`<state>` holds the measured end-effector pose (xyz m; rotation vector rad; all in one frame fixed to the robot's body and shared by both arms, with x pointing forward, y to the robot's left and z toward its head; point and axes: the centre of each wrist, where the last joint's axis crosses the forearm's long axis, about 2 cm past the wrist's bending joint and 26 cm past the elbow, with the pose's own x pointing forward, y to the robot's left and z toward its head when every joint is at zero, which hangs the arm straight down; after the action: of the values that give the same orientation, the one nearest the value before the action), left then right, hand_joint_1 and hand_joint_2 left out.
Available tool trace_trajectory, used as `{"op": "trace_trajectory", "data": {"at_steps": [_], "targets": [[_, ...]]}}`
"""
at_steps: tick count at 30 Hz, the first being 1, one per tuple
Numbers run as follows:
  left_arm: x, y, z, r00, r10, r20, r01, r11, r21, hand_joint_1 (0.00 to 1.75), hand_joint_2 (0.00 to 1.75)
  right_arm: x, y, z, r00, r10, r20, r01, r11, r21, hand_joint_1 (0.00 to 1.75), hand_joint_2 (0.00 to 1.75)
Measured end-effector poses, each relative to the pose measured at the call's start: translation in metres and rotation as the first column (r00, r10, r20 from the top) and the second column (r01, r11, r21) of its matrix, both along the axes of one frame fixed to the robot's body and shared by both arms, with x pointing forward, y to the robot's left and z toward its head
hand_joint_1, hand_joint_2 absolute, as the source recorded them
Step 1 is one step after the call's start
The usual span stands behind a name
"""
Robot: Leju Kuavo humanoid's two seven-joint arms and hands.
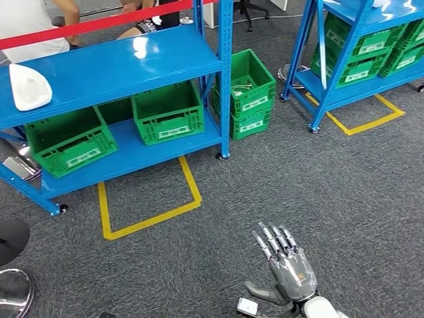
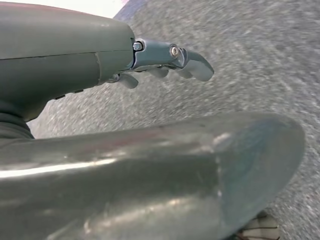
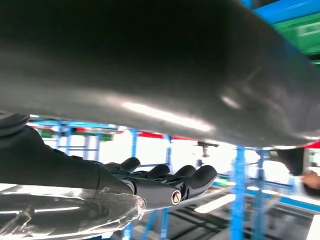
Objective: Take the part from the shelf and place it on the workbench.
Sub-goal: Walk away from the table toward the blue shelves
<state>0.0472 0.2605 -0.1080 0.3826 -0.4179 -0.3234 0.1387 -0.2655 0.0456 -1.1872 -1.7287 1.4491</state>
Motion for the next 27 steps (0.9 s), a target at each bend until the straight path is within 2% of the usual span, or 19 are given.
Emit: {"op": "trace_trajectory", "data": {"at_steps": [27], "targets": [[-0.0018, 0.0025, -0.0003, 1.000, 0.004, -0.003, -0.004, 1.000, 0.007, 0.00, 0.00, -0.0002, 0.0007, 0.0005, 1.000, -0.001, 0.002, 0.001, 1.000, 0.004, 0.00, 0.00]]}}
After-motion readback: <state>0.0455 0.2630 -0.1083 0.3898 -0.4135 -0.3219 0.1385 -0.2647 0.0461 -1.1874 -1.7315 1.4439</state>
